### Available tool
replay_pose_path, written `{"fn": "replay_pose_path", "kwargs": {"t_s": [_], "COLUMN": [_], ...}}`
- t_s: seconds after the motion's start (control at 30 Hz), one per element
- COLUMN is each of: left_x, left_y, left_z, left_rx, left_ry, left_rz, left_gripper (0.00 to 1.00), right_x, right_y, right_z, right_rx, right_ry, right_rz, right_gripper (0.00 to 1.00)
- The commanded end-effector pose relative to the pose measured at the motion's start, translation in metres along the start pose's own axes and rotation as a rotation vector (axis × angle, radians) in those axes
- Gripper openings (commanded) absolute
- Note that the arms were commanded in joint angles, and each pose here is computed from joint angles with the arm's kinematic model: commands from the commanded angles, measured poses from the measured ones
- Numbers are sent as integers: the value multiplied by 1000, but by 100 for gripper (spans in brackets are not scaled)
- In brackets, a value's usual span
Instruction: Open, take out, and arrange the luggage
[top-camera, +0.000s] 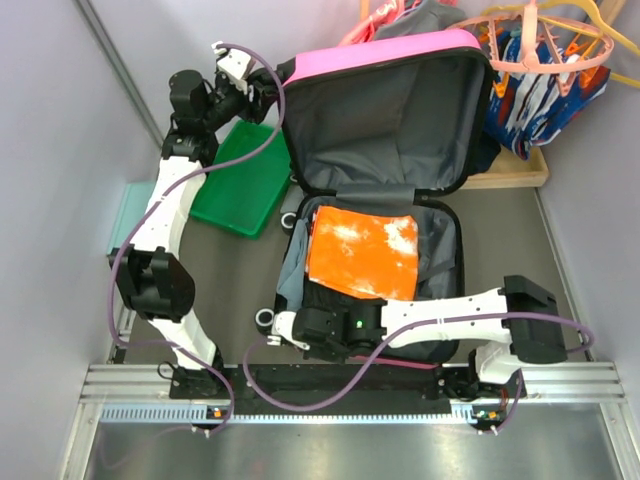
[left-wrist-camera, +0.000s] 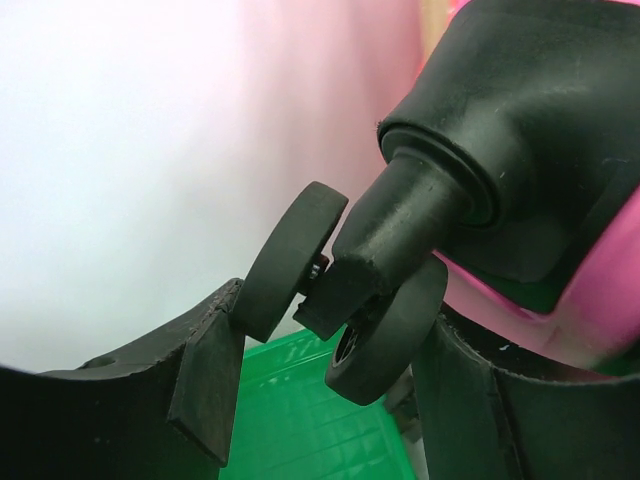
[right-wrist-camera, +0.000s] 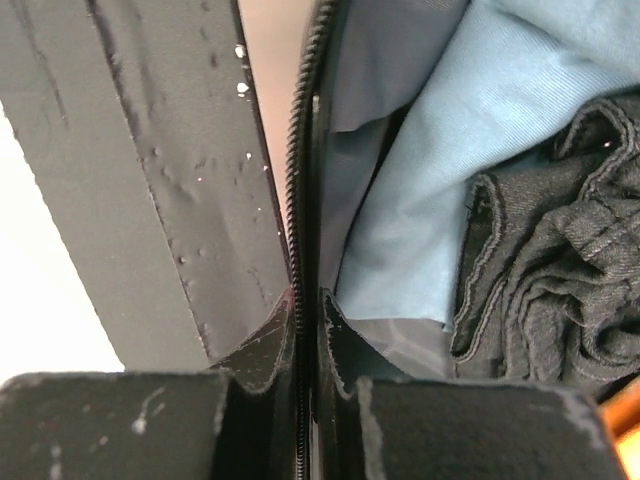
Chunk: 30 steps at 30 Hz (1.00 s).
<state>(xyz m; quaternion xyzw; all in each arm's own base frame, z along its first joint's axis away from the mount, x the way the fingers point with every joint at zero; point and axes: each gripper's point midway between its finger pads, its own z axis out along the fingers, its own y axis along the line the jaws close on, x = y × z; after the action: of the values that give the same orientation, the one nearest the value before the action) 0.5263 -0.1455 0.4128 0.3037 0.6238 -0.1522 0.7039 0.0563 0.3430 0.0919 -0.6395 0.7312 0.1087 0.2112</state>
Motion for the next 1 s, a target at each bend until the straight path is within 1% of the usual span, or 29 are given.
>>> {"fn": "replay_pose_path", "kwargs": {"t_s": [0.0,0.03,0.1,0.13,0.2,0.23,0.3,0.37,0.47,0.53,0.6,0.67,0.77,0.8,0.93,0.97], "left_x": [15,12,1,-1,-12,-16,-23,-22,-16,-10,-3,-3,-4,-4,-10,-10], "left_y": [28,28,26,25,24,24,26,26,37,43,48,57,62,61,64,66], "left_z": [8,8,4,2,-2,-4,-7,-13,-20,-25,-28,-34,-40,-40,-45,-46], "left_rx": [-224,-225,-215,-211,-209,-212,-219,-227,-286,-323,-353,-402,-424,-425,-437,-448], "left_ry": [28,24,5,3,-10,-13,-15,12,50,74,94,112,125,124,130,141], "left_rz": [-93,-91,-90,-89,-82,-82,-63,-34,23,74,89,119,161,164,194,202], "left_gripper": [44,48,56,61,65,69,72,76,82,84,88,89,93,98,99,99], "right_x": [-5,-1,2,5,6,8,13,14,18,18,17,17,17,18,20,22], "right_y": [10,24,34,47,56,62,69,76,77,74,73,75,78,78,73,73], "right_z": [-18,-20,-25,-27,-32,-35,-39,-45,-46,-44,-44,-46,-53,-53,-56,-56], "right_rx": [-58,-111,-149,-213,-255,-289,-325,-365,-361,-341,-339,-350,-372,-376,-352,-351], "right_ry": [-74,-72,-81,-82,-92,-94,-78,-80,-71,-68,-69,-68,-73,-72,-67,-63], "right_rz": [-106,-139,-162,-170,-189,-197,-205,-218,-218,-221,-228,-227,-229,-227,-226,-228], "right_gripper": [3,3,4,4,3,3,3,3,4,6,7,9,10,11,13,15]}}
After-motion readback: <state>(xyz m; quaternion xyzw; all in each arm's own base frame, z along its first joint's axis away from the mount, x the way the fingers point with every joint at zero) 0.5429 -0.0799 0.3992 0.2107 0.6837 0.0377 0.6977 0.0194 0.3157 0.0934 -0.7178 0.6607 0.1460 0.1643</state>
